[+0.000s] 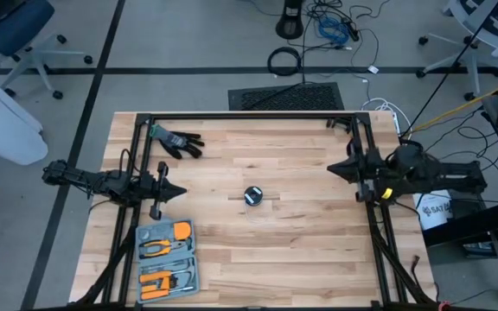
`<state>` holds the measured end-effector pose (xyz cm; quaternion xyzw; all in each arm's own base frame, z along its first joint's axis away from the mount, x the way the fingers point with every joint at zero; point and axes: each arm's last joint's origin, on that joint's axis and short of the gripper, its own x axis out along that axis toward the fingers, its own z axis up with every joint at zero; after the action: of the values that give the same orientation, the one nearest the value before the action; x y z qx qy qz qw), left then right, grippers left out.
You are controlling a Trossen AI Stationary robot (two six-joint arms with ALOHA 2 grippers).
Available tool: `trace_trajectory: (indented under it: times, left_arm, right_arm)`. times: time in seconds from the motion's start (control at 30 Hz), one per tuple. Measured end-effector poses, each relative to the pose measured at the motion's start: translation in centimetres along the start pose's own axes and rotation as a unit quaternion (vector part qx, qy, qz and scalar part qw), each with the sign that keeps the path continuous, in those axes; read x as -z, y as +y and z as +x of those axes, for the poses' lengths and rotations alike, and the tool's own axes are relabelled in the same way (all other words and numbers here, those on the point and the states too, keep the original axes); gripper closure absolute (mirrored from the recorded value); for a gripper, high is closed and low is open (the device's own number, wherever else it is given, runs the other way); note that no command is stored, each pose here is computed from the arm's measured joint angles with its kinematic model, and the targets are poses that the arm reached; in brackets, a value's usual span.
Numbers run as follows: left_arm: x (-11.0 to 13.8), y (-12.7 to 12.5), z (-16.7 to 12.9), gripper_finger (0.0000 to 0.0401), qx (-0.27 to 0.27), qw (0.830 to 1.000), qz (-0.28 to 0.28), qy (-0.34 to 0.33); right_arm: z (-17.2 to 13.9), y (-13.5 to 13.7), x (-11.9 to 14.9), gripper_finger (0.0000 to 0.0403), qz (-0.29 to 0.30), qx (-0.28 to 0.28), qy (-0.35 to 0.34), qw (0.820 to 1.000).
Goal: Coil cords
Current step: Uncoil the white cable wire from the spool
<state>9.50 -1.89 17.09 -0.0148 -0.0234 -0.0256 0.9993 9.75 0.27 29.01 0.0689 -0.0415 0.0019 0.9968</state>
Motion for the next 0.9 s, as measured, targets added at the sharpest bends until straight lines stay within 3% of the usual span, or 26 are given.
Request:
trace_trajectory:
  times: [0.2, 0.33, 0.7, 0.9]
  left_arm:
    - [0.0, 0.0, 0.0, 0.0397, 0.000, 1.000, -0.028, 0.000]
    - [0.0, 0.0, 0.0, 0.0397, 0.000, 0.999, -0.039, 0.000]
    - [-0.2, 0.0, 0.0, 0.0397, 0.000, 1.000, -0.028, -0.013]
    - [-2.2, 0.0, -0.3, 0.0397, 0.009, 0.998, -0.035, -0.058]
  right_arm:
    - [3.0, 1.4, -1.7, 0.0403, -0.001, -0.054, -0.032, 0.998]
    - [5.1, 1.9, -1.5, 0.0403, -0.022, -0.043, -0.012, 0.999]
    - [9.2, 2.0, 2.3, 0.0403, -0.041, -0.014, 0.101, 0.994]
    - [10.4, 2.2, 4.2, 0.0403, 0.000, -0.005, 0.157, 0.988]
